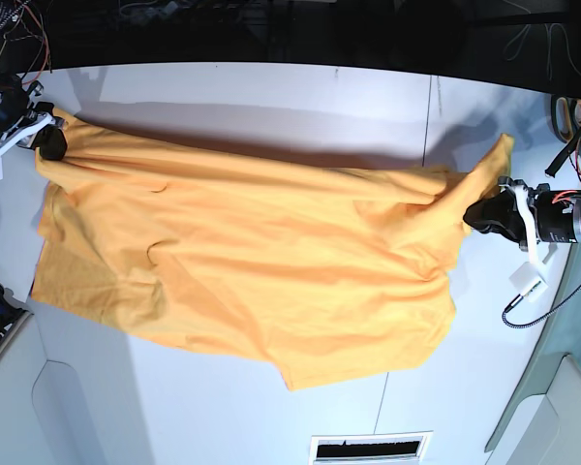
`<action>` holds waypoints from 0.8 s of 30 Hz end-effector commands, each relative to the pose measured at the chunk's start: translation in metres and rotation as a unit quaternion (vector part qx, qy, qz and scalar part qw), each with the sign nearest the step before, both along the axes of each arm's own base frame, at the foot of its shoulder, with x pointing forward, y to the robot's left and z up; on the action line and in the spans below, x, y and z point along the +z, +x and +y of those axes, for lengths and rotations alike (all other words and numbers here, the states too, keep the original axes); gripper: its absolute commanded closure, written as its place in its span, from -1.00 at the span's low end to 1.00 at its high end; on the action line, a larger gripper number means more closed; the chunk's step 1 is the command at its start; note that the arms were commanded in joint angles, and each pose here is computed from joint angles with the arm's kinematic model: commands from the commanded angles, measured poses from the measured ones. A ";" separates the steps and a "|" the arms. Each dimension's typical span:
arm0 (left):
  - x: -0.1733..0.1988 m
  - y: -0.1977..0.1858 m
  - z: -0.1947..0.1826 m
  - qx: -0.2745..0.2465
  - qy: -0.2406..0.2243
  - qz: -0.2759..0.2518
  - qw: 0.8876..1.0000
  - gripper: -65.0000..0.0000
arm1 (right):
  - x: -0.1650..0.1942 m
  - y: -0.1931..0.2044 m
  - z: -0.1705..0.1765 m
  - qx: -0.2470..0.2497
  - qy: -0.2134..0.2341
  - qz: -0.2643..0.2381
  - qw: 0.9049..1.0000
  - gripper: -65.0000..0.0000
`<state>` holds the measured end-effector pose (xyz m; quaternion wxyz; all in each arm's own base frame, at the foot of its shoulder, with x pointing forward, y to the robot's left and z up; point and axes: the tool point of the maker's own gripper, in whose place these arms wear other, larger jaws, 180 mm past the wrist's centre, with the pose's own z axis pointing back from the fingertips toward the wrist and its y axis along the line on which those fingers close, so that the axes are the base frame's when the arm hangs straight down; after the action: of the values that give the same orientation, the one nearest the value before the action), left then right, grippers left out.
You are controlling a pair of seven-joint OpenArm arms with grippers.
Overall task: Layout the t-shirt on the table in an organized manner, then fold the t-shirt properly
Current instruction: 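Pull the shirt taut between both grippers, stretching it flat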
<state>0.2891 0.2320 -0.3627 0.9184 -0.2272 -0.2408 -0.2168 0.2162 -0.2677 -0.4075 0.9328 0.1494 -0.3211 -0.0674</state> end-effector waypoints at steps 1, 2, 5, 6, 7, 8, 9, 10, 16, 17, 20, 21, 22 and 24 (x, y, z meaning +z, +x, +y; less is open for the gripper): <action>0.014 0.007 0.007 -0.003 0.006 -0.017 1.000 1.00 | 0.016 0.009 -0.016 -0.002 -0.022 -0.023 0.999 1.00; 0.013 0.005 0.007 -0.004 0.005 -0.012 1.000 1.00 | 0.017 0.009 -0.020 -0.001 -0.028 -0.022 0.999 1.00; 0.008 -0.007 0.003 -0.011 -0.005 0.015 1.000 1.00 | 0.020 0.010 -0.025 0.002 -0.036 -0.022 0.999 1.00; 0.005 -0.013 0.002 -0.012 -0.010 0.026 1.000 1.00 | 0.019 0.010 -0.025 0.002 -0.036 -0.022 0.999 1.00; 0.002 -0.018 0.001 -0.013 -0.014 0.035 0.999 1.00 | 0.019 0.010 -0.024 0.002 -0.035 -0.021 0.999 1.00; -0.002 -0.024 0.000 -0.013 -0.017 0.042 0.999 1.00 | 0.019 0.010 -0.024 0.002 -0.035 -0.020 0.999 1.00; -0.006 -0.030 0.000 -0.013 -0.018 0.051 0.998 1.00 | 0.019 0.010 -0.024 0.002 -0.035 -0.020 0.999 1.00; -0.011 -0.037 0.000 -0.012 -0.018 0.059 0.998 1.00 | 0.019 0.009 -0.024 0.002 -0.035 -0.020 0.999 1.00; -0.034 -0.075 -0.002 -0.010 -0.022 0.107 0.994 1.00 | 0.016 0.007 -0.024 0.000 -0.032 -0.016 0.999 1.00; -0.037 -0.079 -0.003 -0.010 -0.024 0.112 0.993 1.00 | 0.016 0.007 -0.024 0.000 -0.032 -0.015 0.999 1.00; -0.041 -0.083 -0.010 -0.010 -0.032 0.117 0.993 1.00 | 0.015 0.007 -0.022 -0.001 -0.028 -0.014 1.000 1.00; -0.042 -0.083 -0.012 -0.010 -0.034 0.116 0.993 0.96 | 0.015 0.007 -0.021 -0.001 -0.026 -0.016 1.000 1.00; -0.042 -0.081 -0.014 -0.008 -0.037 0.112 0.993 0.83 | 0.015 0.007 -0.021 -0.001 -0.024 -0.017 1.000 1.00; -0.040 -0.078 -0.014 -0.005 -0.041 0.105 0.994 0.53 | 0.015 0.007 -0.021 -0.001 -0.024 -0.016 1.000 0.61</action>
<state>0.2009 0.2124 -0.4137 0.9304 -0.2910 -0.1328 -0.1791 0.2158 -0.2831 -0.4033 0.9365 0.1318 -0.3187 -0.0631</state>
